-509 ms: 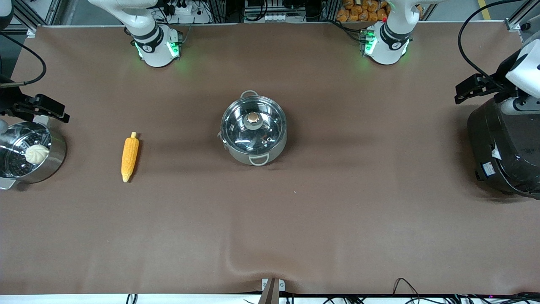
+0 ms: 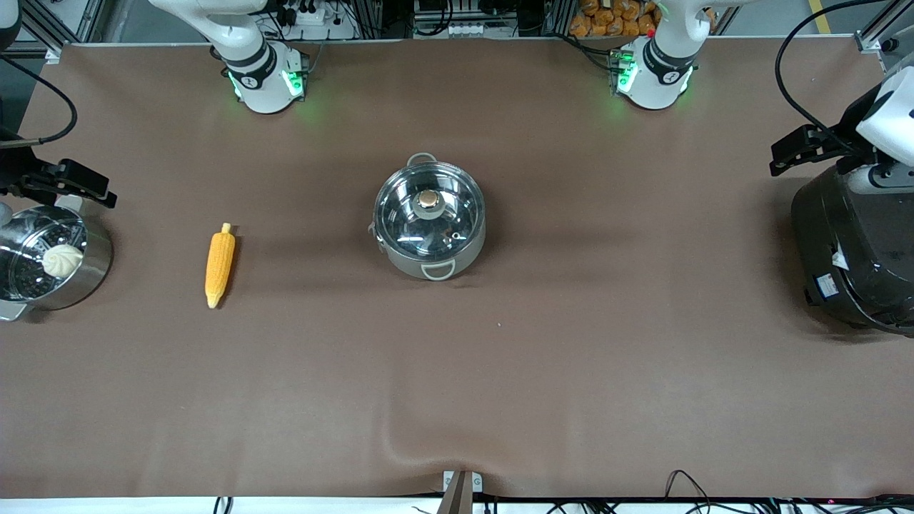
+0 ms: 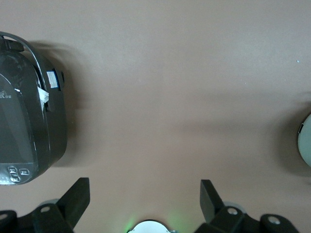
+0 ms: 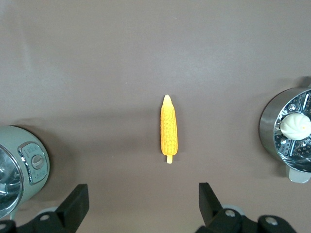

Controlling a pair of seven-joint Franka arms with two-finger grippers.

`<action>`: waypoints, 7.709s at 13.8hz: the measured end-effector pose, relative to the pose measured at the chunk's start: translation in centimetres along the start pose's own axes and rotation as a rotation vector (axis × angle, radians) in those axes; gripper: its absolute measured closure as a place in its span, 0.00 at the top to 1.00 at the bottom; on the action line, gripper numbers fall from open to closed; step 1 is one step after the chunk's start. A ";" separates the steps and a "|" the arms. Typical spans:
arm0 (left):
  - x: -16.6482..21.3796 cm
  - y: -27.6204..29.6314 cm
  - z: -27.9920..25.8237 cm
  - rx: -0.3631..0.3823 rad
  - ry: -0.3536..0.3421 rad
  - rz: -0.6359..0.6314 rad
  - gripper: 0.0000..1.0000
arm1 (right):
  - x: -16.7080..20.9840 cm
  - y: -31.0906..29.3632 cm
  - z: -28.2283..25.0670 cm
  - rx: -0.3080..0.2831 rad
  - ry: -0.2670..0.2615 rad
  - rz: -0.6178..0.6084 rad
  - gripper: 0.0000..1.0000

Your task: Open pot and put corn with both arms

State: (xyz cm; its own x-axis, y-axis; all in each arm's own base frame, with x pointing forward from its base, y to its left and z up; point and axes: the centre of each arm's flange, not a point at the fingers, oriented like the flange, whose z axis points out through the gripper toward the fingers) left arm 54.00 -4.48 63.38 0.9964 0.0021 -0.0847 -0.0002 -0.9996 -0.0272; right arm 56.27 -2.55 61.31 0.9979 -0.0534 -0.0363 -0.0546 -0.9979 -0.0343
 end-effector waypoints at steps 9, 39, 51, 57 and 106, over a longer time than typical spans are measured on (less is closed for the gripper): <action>-1.1 17.8 3.7 0.024 -0.050 -0.134 1.00 | 0.0 0.3 0.2 0.000 -0.002 0.004 1.00; -8.1 54.1 27.6 -0.048 -0.040 -0.361 0.87 | 0.3 3.2 40.7 -0.019 -0.006 -0.139 1.00; -7.9 54.5 28.5 -0.061 -0.039 -0.363 0.70 | -1.0 5.0 43.3 -0.013 -0.051 -0.208 1.00; -7.9 54.9 28.2 -0.082 -0.031 -0.361 0.50 | -1.1 5.4 44.0 -0.010 -0.066 -0.199 0.44; 4.9 4.1 41.3 -0.038 -0.018 -0.135 0.50 | -12.1 -43.4 33.5 0.073 -0.065 0.273 0.36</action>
State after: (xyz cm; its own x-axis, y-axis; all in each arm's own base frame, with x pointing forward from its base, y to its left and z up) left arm 55.43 -7.44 21.73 0.9855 0.1364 -0.1009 0.1370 -0.9906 -0.0015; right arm 45.46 42.58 29.79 0.9417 -0.3151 -0.1177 -0.3257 -0.9415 -0.0860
